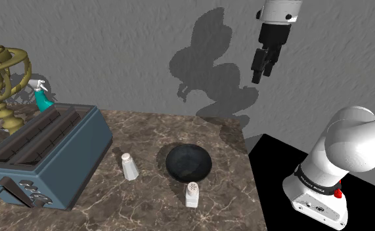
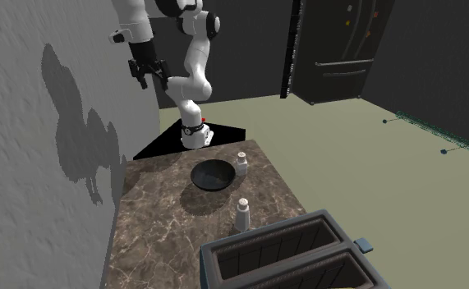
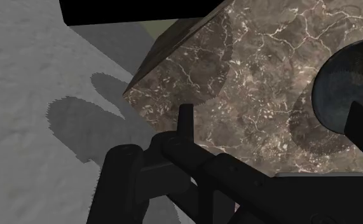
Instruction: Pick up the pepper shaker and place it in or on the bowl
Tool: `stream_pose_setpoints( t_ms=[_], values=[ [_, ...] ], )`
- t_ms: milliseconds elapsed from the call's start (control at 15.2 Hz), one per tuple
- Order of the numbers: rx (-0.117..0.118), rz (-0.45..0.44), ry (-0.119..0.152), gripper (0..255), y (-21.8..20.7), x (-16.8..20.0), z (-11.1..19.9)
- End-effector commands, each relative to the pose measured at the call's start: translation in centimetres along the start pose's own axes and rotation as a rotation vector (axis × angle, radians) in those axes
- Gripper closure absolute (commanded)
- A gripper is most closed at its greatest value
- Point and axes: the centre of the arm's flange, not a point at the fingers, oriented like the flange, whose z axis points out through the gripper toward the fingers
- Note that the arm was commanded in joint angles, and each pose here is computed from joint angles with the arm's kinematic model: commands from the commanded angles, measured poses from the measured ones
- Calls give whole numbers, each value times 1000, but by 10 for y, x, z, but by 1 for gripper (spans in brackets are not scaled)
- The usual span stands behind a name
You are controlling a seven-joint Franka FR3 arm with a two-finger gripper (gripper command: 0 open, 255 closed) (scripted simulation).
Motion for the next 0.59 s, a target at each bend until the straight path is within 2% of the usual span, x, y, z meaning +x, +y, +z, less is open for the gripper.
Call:
stream_pose_setpoints(
  t_ms=[0, 528],
  values=[
    [0, 0, 0, 0, 0, 0, 0],
    [-2, -55, 25, 0, -79, 50, 46]
  ],
)
